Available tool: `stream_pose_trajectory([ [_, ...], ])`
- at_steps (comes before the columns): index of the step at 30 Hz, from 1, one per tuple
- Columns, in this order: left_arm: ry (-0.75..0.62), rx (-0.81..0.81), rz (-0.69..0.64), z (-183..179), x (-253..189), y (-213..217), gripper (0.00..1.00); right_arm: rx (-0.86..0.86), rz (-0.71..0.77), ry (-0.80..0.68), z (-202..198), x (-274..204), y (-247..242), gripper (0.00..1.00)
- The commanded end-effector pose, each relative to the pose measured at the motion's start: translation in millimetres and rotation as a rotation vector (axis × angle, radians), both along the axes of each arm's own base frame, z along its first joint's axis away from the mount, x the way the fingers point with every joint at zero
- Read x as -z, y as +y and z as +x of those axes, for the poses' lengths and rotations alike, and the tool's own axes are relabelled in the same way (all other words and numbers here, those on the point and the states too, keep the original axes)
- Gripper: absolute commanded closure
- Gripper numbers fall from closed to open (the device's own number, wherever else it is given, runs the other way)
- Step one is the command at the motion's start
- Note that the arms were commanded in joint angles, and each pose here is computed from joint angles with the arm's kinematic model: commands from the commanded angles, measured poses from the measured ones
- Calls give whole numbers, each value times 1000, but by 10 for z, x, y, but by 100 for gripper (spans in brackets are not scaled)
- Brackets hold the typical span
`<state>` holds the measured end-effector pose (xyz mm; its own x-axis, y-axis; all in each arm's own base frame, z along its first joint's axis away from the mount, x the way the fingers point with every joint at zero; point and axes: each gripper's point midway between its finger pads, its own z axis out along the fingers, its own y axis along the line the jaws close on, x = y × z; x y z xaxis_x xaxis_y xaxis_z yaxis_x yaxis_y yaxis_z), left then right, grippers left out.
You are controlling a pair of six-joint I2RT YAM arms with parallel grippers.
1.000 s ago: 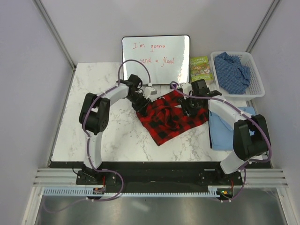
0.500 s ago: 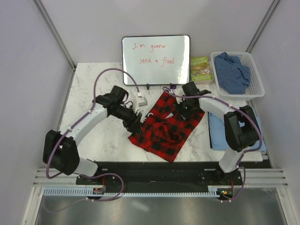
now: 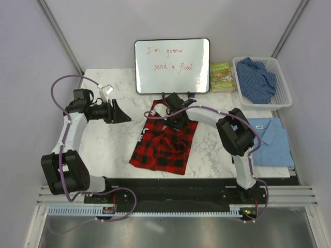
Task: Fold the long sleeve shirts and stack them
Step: Fold the shirt
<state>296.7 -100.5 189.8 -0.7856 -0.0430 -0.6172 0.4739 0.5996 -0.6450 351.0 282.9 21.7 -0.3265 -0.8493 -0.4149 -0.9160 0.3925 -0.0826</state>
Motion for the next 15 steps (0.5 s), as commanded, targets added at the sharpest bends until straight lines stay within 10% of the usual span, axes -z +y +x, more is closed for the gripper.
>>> stream_pose_trajectory([
  [1, -6, -36, -6, -63, -41, 2, 38, -175, 5, -51, 73, -51, 391, 59],
  [8, 44, -89, 81, 88, 245, 46, 41, -83, 120, -135, 270, -750, 97, 52],
  [15, 215, -47, 69, 73, 627, -290, 46, 80, 102, -21, 339, -395, -185, 58],
])
